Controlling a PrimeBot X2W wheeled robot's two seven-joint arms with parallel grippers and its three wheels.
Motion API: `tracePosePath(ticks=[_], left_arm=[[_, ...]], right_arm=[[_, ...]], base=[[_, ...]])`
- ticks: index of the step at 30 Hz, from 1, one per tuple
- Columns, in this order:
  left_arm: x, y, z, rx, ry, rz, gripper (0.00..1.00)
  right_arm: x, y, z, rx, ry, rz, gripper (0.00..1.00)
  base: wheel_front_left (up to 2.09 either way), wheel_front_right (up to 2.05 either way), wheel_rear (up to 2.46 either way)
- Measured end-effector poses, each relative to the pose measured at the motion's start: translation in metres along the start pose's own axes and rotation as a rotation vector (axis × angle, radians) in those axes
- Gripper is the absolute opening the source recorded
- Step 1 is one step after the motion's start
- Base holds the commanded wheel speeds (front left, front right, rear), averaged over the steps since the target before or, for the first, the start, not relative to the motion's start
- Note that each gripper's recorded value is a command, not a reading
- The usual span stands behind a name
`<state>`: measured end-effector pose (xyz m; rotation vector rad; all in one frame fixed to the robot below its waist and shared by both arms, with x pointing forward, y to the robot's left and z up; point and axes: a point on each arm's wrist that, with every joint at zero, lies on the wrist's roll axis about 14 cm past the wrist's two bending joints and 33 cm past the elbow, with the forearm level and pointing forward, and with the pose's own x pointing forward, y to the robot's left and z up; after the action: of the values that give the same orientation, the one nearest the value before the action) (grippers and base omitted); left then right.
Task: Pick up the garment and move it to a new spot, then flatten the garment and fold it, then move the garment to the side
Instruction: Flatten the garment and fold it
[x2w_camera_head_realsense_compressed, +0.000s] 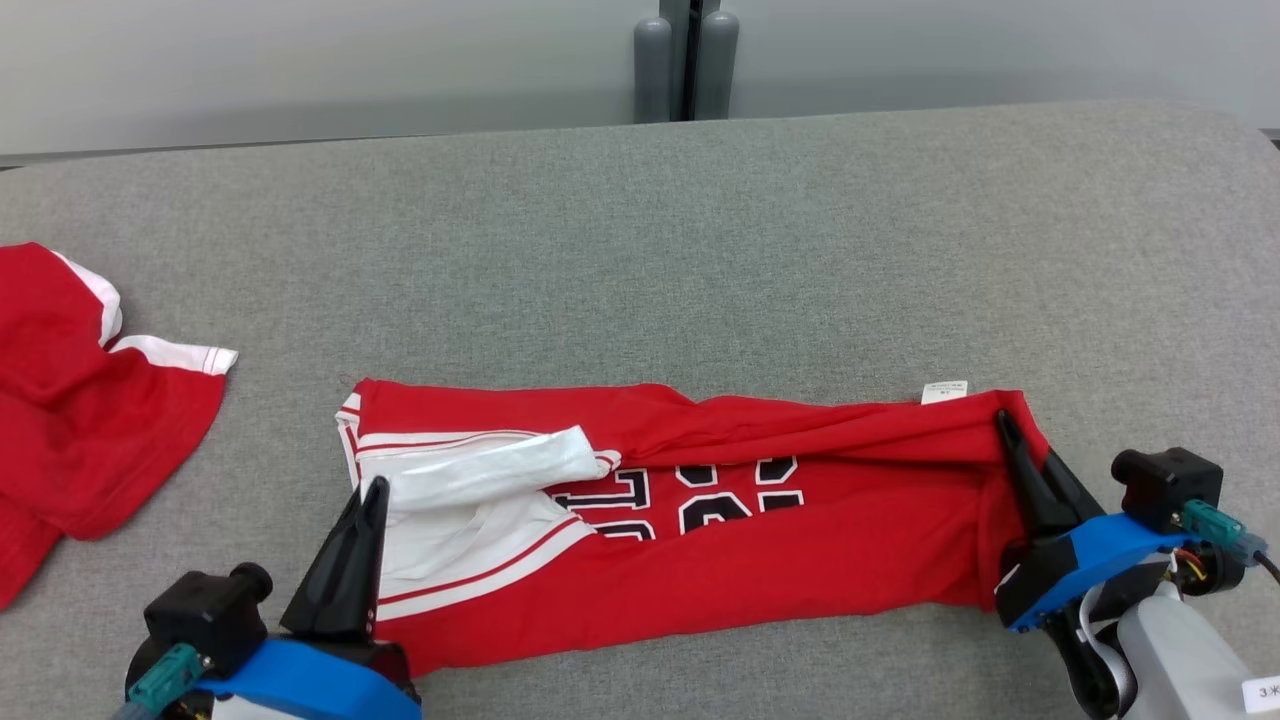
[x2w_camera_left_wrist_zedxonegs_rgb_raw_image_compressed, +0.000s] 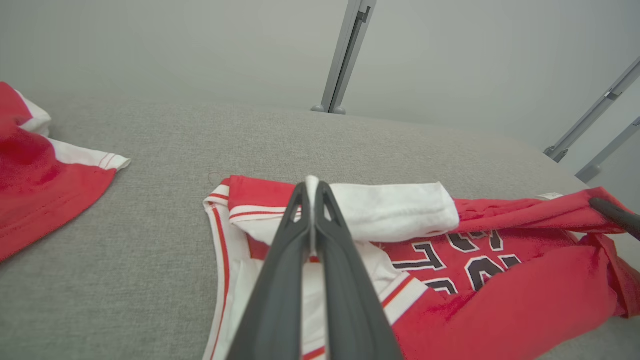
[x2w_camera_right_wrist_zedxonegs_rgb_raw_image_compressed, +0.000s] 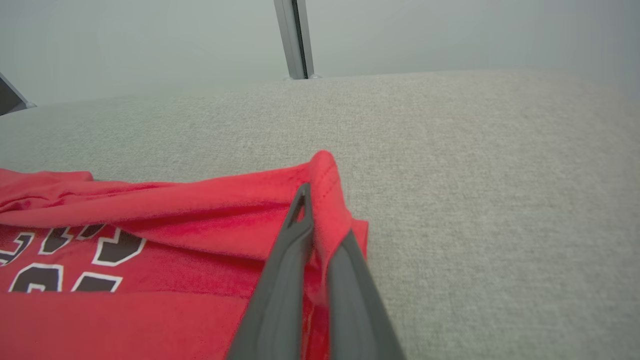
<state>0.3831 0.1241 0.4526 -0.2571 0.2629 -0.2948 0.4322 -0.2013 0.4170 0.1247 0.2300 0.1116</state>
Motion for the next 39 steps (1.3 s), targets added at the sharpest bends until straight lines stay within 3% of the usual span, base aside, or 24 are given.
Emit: tracePosePath(ticks=[2,3,4,5,6,18,26,36,37,38,39], left_arm=[[-0.007,0.001,-0.006,-0.02,0.014,0.013,0.0],[-0.01,0.001,-0.01,-0.022,0.026,0.017,0.0],[-0.012,0.002,-0.012,-0.021,0.029,0.023,0.0],[-0.012,0.002,-0.01,-0.024,0.018,0.03,0.83],[-0.01,0.003,-0.006,-0.034,-0.002,0.039,1.0],[-0.016,0.037,0.043,0.043,-0.237,0.197,1.0],[-0.033,0.073,0.059,0.136,-0.323,0.353,1.0],[-0.041,0.092,0.042,0.257,-0.26,0.411,1.0],[-0.042,0.092,0.039,0.255,-0.252,0.413,1.0],[-0.042,0.093,0.038,0.252,-0.249,0.417,1.0],[-0.042,0.094,0.037,0.259,-0.244,0.422,1.0]], right_arm=[[-0.005,0.001,-0.004,0.008,0.005,-0.003,0.0],[-0.007,0.002,-0.005,0.013,0.006,-0.003,0.13],[-0.009,0.002,-0.006,0.016,0.007,-0.005,0.6],[-0.009,0.002,-0.005,0.017,0.002,-0.005,1.0],[-0.01,0.002,-0.003,0.022,-0.006,-0.009,1.0],[-0.014,-0.005,0.048,0.013,-0.167,-0.025,1.0],[0.002,-0.011,0.014,0.034,0.009,-0.063,1.0],[-0.008,-0.001,-0.051,0.102,0.217,-0.08,1.0],[-0.009,0.0,-0.054,0.104,0.225,-0.079,0.96],[-0.009,0.001,-0.055,0.106,0.228,-0.076,0.55],[-0.01,0.005,-0.057,0.113,0.234,-0.072,0.31]], base=[[0.0,0.0,0.0],[0.0,0.0,0.0],[0.0,0.0,0.0],[0.0,0.0,0.0],[0.0,0.0,0.0],[0.0,0.0,0.0],[0.0,0.0,0.0],[0.0,0.0,0.0],[0.0,0.0,0.0],[0.0,0.0,0.0],[0.0,0.0,0.0]])
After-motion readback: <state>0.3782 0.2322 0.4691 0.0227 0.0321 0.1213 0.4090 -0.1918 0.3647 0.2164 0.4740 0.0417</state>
